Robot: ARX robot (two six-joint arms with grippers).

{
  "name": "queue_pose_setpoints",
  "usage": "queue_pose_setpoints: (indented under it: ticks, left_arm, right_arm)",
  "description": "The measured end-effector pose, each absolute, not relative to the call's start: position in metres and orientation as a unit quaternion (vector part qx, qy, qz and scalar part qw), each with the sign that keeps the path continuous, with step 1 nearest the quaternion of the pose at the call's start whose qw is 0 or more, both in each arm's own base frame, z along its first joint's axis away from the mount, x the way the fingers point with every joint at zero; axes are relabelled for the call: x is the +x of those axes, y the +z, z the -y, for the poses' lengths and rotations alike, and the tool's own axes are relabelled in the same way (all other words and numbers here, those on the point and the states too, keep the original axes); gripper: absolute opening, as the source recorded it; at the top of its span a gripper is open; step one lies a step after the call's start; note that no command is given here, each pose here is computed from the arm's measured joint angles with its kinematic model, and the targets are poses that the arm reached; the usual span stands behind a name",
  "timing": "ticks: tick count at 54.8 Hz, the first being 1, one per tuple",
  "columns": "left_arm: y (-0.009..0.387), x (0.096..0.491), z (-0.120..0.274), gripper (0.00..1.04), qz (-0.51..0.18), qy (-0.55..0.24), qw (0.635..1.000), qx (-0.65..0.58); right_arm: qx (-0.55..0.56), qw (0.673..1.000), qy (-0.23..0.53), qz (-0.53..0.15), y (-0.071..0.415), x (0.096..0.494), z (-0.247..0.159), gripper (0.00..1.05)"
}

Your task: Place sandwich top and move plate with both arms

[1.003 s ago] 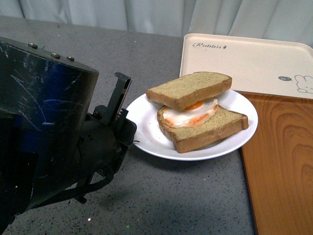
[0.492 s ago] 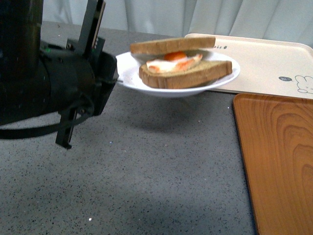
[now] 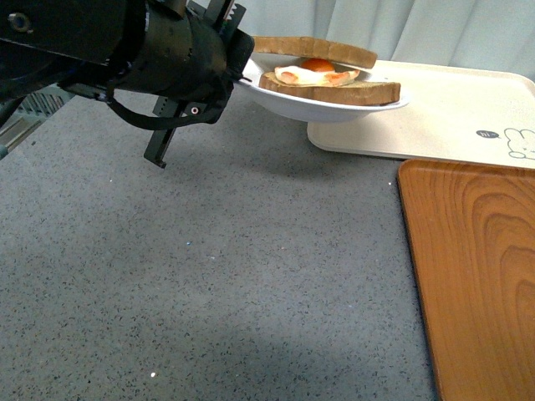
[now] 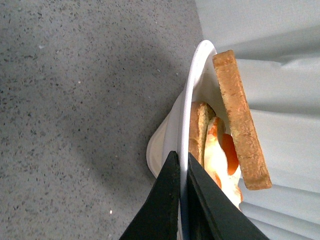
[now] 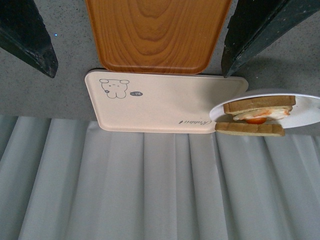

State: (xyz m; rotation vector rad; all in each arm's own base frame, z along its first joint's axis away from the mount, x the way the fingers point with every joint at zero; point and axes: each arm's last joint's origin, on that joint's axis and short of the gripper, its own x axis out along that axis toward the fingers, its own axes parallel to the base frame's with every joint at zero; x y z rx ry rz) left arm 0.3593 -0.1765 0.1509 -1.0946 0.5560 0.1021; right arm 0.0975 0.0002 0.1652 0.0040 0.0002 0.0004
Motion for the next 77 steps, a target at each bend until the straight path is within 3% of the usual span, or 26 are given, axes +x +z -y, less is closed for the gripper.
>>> queue_pose_setpoints:
  ticks: [26, 51, 77]
  left_arm:
    - [0.143, 0.400, 0.206, 0.04, -0.270, 0.069, 0.847, -0.453]
    - [0.138, 0.411, 0.253, 0.04, -0.287, 0.029, 0.848, -0.445]
    - [0.132, 0.426, 0.262, 0.04, -0.293, 0.020, 0.851, -0.435]
  right_arm:
    - [0.002, 1.000, 0.000, 0.000, 0.165, 0.098, 0.000, 0.96]
    - [0.002, 1.000, 0.000, 0.000, 0.165, 0.098, 0.000, 0.96]
    - [0.002, 1.000, 0.000, 0.000, 0.165, 0.098, 0.000, 0.96]
